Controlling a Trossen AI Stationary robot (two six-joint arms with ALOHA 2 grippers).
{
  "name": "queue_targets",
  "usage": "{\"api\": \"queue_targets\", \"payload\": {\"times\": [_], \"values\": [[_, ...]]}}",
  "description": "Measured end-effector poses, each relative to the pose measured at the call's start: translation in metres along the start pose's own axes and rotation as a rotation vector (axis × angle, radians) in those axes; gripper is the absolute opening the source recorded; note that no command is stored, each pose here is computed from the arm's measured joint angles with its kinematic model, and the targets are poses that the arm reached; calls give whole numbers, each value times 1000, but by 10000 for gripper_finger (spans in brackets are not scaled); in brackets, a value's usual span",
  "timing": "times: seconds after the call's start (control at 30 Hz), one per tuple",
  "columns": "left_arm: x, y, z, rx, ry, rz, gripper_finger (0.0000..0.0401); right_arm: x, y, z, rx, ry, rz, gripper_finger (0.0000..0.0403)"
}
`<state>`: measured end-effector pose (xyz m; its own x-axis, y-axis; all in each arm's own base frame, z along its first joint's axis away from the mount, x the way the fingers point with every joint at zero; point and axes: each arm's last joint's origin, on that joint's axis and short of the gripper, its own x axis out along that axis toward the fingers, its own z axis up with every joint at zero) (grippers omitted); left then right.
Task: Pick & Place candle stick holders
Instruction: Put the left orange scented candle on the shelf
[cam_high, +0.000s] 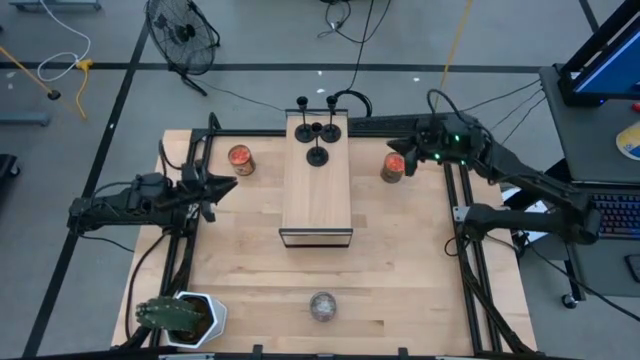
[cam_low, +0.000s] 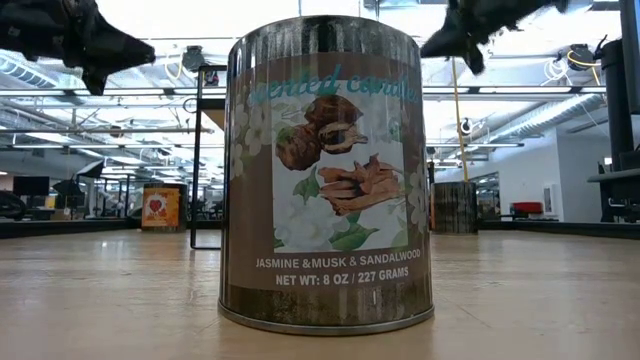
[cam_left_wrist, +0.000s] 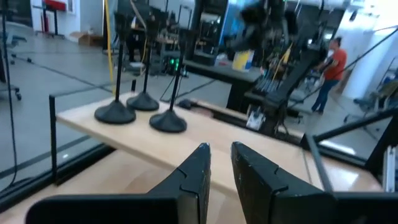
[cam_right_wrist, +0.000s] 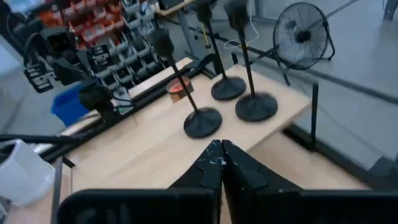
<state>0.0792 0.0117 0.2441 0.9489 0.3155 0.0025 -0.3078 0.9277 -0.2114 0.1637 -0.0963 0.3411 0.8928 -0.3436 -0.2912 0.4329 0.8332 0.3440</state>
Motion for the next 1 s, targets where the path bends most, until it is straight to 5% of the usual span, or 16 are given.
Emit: {"api": "queue_targets", "payload": {"times": [0.27, 0.53, 1.0], "values": [[4, -2, 7, -47, -59, -13, 72, -24, -12, -53, 68, -26, 17, 0], [28, -9, 11, -55, -82, 7, 72, -46, -15, -77, 84, -162, 94, 0], [67, -5, 31, -77, 317, 298, 72, -74, -14, -90, -20, -319, 143, 0]]}}
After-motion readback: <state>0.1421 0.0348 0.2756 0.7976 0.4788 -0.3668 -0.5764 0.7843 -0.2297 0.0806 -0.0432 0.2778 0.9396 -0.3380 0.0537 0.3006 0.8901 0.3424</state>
